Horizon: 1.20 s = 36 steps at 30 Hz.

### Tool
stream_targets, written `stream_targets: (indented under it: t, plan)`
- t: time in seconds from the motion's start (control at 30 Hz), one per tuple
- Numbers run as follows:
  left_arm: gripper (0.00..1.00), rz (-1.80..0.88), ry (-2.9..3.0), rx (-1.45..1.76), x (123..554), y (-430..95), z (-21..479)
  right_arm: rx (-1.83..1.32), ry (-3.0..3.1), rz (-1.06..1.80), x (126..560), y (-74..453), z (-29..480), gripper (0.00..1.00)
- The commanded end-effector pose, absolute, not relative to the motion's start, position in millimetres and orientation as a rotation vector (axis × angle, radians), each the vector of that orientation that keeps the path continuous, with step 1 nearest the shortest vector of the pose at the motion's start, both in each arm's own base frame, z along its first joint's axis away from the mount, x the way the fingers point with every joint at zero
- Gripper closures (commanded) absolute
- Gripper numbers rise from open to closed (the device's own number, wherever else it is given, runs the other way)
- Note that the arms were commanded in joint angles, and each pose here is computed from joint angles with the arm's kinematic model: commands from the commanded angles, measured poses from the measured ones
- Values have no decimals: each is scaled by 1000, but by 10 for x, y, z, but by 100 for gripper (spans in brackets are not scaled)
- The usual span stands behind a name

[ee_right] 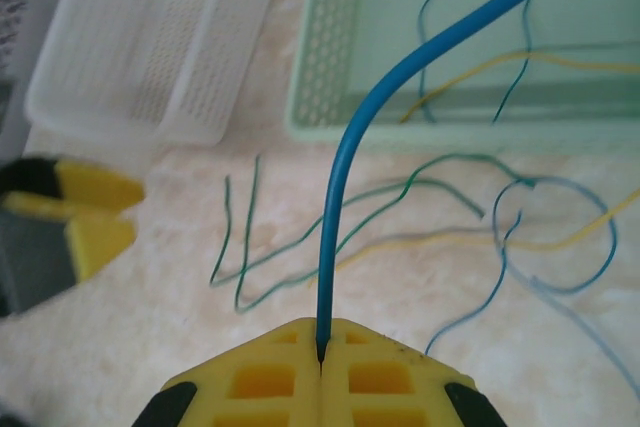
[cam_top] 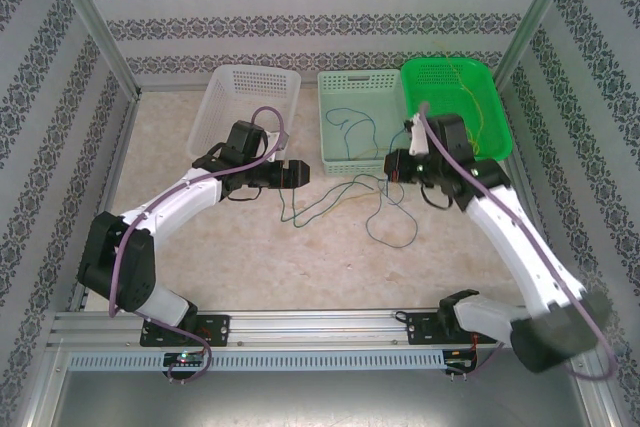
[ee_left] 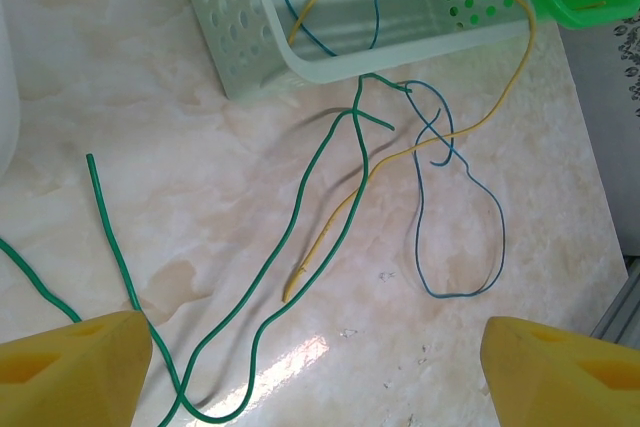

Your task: Untangle the cables

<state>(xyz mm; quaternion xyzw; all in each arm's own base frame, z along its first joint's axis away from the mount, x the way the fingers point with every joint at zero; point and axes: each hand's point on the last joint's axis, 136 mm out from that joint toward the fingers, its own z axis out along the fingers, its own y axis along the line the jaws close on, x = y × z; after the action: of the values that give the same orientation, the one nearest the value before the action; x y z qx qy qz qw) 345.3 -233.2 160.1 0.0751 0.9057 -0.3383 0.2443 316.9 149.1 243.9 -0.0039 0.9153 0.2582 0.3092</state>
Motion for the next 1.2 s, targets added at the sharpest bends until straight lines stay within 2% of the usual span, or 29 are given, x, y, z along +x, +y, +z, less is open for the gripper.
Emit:
stream_targets:
  t: [0.0,0.1,0.3,0.37,0.4,0.43,0.47,0.5,0.63,0.77,0.97,1.17]
  plan:
    - [14,-952,2433,236,3470,-2407,1648,-110,2351,672,3705,1563,2561,100]
    - [14,-949,2439,237,3443,-2399,1632,-127,2395,702,4151,1644,2419,100]
    - [14,-920,2440,221,3417,-2345,1600,-21,2516,586,4960,1565,1862,100]
    - [14,-916,2442,221,3416,-2340,1591,31,2512,595,5154,1568,1775,79]
    - [14,-916,2443,222,3413,-2340,1587,35,2512,596,5206,1586,1758,76]
    - [14,-912,2452,223,3409,-2336,1566,38,2514,604,5240,1605,1754,66]
    - [14,-907,2455,226,3407,-2331,1554,28,2517,621,5239,1652,1761,46]
    - [14,-906,2460,227,3405,-2332,1542,12,2516,624,5217,1687,1789,36]
    - [13,-906,2465,232,3415,-2342,1507,-88,2499,487,4938,1678,1983,25]
    - [14,-931,2472,231,3438,-2384,1458,-20,2513,396,4498,1431,2080,24]
    - [14,-958,2484,229,3462,-2435,1395,173,2613,292,3782,957,1727,34]
    - [14,-975,2486,233,3493,-2477,1396,280,2684,243,3494,794,1285,41]
